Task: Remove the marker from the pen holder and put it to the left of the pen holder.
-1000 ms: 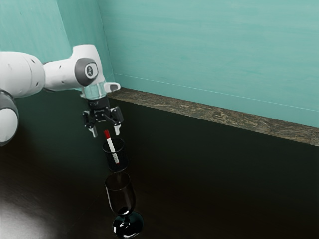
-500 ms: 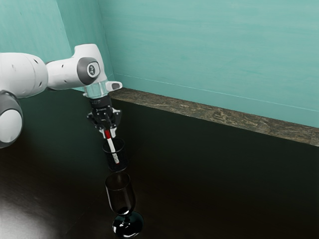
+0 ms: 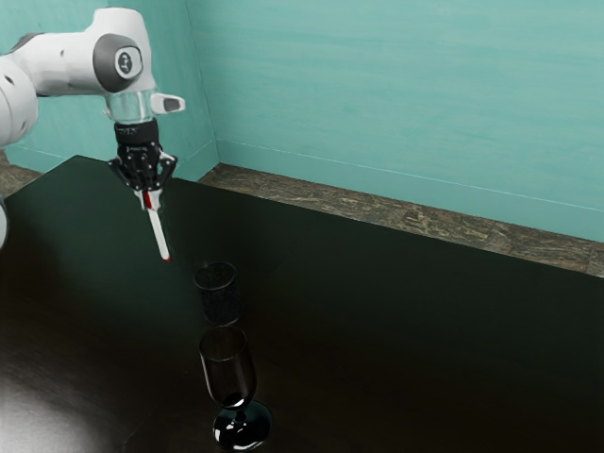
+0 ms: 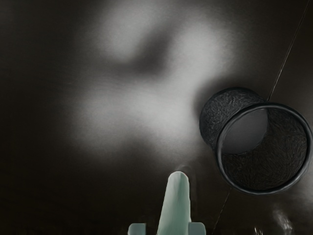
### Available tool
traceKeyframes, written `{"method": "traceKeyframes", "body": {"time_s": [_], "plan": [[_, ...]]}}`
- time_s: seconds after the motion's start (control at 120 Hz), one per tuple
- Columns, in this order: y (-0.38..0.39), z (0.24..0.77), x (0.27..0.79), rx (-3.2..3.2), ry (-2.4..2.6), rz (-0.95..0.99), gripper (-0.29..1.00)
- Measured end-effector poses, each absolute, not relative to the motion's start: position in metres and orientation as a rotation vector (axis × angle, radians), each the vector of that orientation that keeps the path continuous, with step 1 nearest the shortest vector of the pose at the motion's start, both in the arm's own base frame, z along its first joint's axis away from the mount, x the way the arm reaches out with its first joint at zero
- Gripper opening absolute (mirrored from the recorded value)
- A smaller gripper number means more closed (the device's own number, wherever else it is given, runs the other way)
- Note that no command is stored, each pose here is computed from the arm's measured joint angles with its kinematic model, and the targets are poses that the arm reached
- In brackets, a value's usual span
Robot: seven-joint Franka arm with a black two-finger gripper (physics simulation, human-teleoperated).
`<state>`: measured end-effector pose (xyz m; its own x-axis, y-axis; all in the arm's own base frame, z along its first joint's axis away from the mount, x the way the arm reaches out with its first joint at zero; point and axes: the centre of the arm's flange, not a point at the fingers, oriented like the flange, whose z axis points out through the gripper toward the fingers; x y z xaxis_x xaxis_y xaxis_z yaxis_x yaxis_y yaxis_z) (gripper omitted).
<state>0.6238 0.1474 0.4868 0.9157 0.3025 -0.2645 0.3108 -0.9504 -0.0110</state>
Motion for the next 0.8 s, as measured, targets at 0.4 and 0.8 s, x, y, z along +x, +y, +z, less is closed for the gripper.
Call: {"method": "traceKeyframes", "body": {"time_s": [0.4,0.8], "plan": [[0.174,0.358,0.626,3.078,0.542,-1.265,-0.05],[0.180,0.271,0.619,2.956,0.538,-1.600,-0.05]]}}
